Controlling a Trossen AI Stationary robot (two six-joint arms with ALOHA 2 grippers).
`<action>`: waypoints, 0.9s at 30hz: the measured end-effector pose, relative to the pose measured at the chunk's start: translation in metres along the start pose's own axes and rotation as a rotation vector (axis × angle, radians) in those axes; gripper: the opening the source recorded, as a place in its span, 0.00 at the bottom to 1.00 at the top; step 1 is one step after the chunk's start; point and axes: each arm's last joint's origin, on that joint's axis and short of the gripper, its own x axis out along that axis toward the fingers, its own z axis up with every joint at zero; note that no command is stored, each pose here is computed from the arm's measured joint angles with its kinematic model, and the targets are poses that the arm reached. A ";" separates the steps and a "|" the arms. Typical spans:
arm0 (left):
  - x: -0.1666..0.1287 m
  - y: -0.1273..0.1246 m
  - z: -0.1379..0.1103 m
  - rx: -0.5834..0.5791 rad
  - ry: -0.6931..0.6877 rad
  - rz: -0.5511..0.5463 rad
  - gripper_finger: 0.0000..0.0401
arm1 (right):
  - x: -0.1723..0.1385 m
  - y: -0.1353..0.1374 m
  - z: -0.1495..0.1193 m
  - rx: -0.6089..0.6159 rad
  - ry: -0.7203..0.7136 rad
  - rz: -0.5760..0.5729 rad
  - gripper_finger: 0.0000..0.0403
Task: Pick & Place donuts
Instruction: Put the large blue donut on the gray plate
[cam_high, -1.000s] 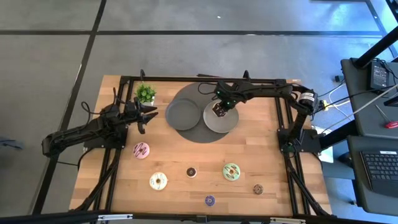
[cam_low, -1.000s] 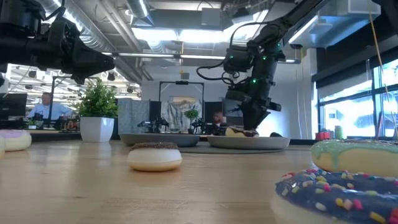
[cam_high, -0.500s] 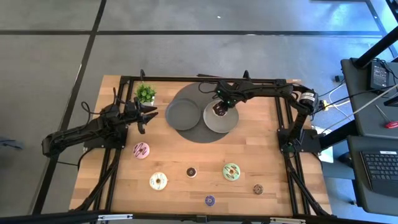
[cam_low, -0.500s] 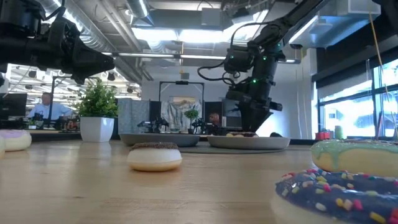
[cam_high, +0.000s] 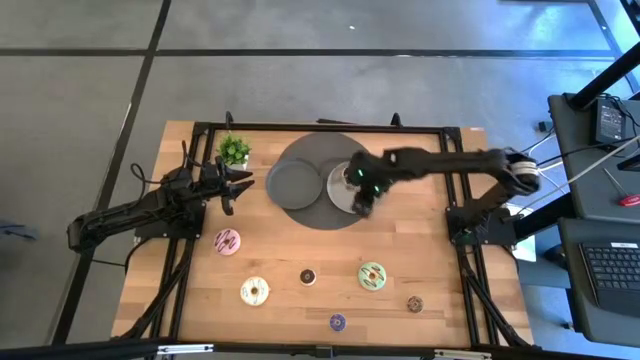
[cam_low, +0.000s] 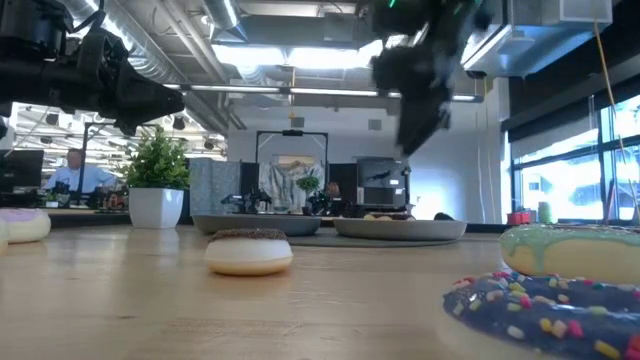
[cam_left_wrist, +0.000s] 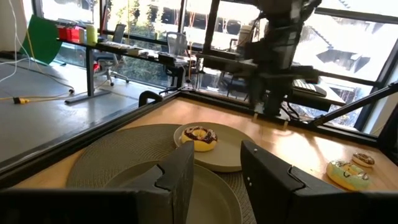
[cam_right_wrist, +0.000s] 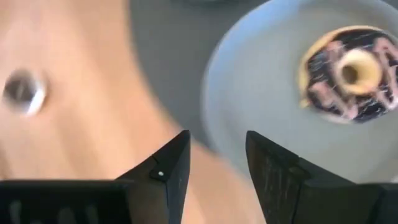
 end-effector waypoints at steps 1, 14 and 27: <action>0.000 0.000 0.000 0.000 0.001 0.001 0.32 | -0.005 0.012 -0.007 -0.053 -0.002 -0.008 0.39; 0.000 0.000 0.000 0.001 0.002 0.001 0.32 | 0.025 0.111 -0.098 -0.311 0.054 0.087 0.39; 0.000 0.001 -0.006 -0.004 0.060 0.011 0.32 | 0.080 0.133 -0.130 -0.391 0.154 0.037 0.39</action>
